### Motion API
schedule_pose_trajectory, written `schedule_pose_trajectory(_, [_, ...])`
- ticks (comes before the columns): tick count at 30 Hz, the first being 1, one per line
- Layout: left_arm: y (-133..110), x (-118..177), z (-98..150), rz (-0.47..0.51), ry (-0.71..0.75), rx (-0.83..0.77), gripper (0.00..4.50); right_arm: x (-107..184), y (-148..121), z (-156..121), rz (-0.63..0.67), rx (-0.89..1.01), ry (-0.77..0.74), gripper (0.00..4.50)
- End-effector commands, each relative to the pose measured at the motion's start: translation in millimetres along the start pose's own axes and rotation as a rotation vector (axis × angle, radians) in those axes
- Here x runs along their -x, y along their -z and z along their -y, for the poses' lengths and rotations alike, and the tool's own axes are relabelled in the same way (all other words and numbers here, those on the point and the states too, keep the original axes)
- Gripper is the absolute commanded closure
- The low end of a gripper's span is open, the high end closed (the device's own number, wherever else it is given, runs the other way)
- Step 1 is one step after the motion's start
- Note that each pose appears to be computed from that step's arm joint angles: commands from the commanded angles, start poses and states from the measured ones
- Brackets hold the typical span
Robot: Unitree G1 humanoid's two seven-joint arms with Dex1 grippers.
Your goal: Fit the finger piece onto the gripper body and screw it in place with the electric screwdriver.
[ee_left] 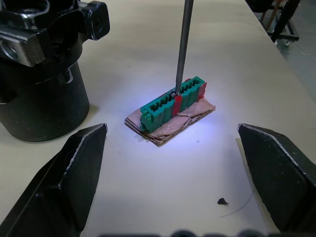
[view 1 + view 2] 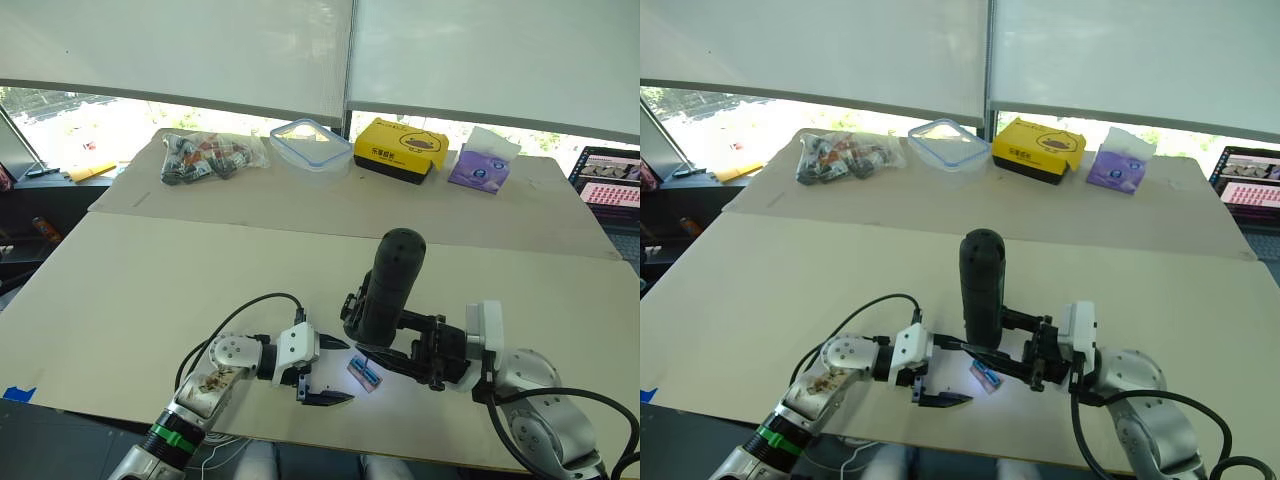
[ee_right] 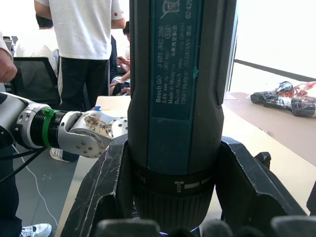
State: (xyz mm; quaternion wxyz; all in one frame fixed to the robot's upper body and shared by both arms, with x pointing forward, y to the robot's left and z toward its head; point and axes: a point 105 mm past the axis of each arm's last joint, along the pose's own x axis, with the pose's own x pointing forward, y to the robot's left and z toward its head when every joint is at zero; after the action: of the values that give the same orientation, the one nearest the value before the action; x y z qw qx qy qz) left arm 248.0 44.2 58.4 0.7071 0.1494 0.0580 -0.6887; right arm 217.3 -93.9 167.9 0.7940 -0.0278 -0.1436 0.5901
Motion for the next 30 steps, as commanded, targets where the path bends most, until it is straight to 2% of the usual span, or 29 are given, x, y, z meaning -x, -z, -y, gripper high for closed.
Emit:
schedule_pose_trajectory(1, [13.8, -8.7, 12.9, -0.031, 0.042, 0.060, 0.03, -1.8, -7.8, 1.7, 0.026, 0.036, 0.000, 2.60])
schedule_pose_trajectory(24, [10.4, -9.0, 9.2, -0.030, 0.031, 0.057, 0.03, -2.3, 2.4, 2.3, -0.012, 0.018, 0.005, 2.60])
schedule_pose_trajectory(30, [9.3, -7.2, 7.6, -0.028, 0.023, 0.053, 0.03, -1.2, -6.6, 4.9, 0.011, 0.023, -0.002, 2.60])
